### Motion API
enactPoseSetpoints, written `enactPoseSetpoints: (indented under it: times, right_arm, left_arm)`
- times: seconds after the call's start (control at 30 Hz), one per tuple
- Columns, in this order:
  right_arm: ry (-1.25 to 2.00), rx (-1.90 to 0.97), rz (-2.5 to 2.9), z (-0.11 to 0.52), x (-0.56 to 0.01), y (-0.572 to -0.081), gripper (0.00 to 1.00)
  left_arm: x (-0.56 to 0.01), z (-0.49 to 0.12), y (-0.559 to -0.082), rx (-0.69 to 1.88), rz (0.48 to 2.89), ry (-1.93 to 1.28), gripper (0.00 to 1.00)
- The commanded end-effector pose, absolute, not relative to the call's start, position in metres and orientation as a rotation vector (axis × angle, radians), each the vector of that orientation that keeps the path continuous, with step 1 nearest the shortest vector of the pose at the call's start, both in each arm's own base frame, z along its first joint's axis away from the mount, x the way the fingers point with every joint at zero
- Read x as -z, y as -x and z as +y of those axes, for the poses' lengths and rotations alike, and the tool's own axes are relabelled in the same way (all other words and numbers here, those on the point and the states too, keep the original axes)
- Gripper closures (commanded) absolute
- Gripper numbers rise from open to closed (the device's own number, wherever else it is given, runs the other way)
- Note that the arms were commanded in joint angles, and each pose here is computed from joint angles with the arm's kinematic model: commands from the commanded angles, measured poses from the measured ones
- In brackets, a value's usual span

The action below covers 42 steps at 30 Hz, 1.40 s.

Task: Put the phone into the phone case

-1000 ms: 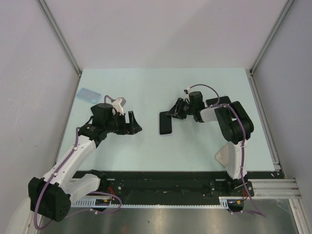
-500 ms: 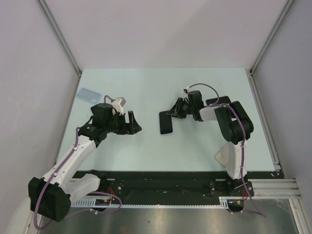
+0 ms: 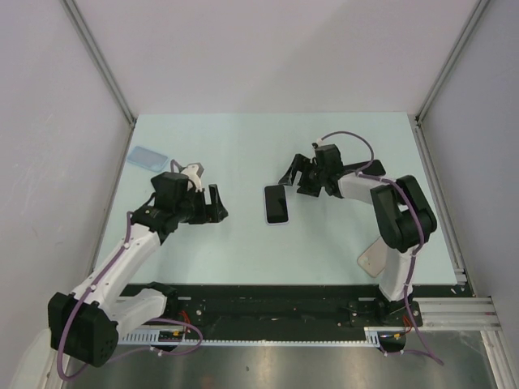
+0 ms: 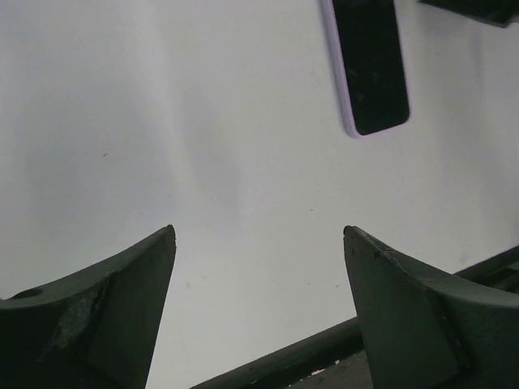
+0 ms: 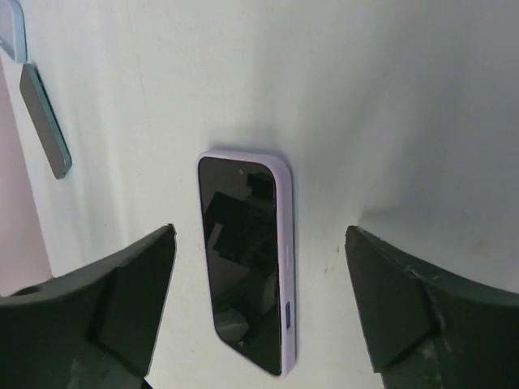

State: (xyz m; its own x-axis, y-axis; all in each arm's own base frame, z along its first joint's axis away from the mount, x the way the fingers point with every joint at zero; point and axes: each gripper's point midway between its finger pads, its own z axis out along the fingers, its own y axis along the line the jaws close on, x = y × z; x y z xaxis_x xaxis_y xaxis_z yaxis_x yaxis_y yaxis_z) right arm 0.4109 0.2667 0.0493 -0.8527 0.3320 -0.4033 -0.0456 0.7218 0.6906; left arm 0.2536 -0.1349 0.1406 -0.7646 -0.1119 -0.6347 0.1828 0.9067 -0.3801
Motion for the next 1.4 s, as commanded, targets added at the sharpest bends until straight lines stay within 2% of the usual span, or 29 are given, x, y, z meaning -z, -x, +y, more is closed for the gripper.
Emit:
enactPoseSetpoints:
  times: [0.0, 0.13, 0.23, 0.5, 0.53, 0.7, 0.9, 1.07, 1.37]
  right_arm:
    - [-0.164, -0.791, 2.406, 0.242, -0.08, -0.403, 0.01]
    - [-0.079, -0.757, 2.391, 0.236, -0.106, -0.389, 0.0]
    - [-0.003, -0.73, 2.385, 0.236, -0.123, -0.374, 0.0]
    - [0.139, -0.811, 2.309, 0.244, -0.165, -0.34, 0.0]
    - [0.148, -0.813, 2.296, 0.243, -0.169, -0.338, 0.0]
    - [0.176, -0.819, 2.244, 0.237, -0.183, -0.325, 0.0]
    - [0.197, -0.816, 2.196, 0.231, -0.195, -0.316, 0.0]
    - [0.195, -0.791, 2.189, 0.224, -0.196, -0.312, 0.0]
    - [0.198, -0.79, 2.183, 0.221, -0.195, -0.309, 0.0]
  left_arm:
    - [-0.14, -0.107, -0.265, 0.381, 2.384, 0.078, 0.12]
    - [-0.137, -0.071, -0.276, 0.246, 2.395, 0.261, 0.13]
    - [-0.133, -0.048, -0.28, 0.239, 2.391, 0.465, 0.12]
    - [-0.127, 0.033, -0.318, 0.15, 2.212, 0.985, 0.17]
    - [-0.129, 0.042, -0.323, 0.098, 2.214, 0.969, 0.17]
    - [-0.118, 0.065, -0.361, -0.07, 2.359, 0.846, 0.01]
    - [-0.094, 0.056, -0.397, 0.011, 2.47, 0.724, 0.0]
    - [-0.07, 0.074, -0.394, -0.143, 2.568, 0.757, 0.0]
    - [-0.051, 0.071, -0.402, -0.126, 2.632, 0.738, 0.01]
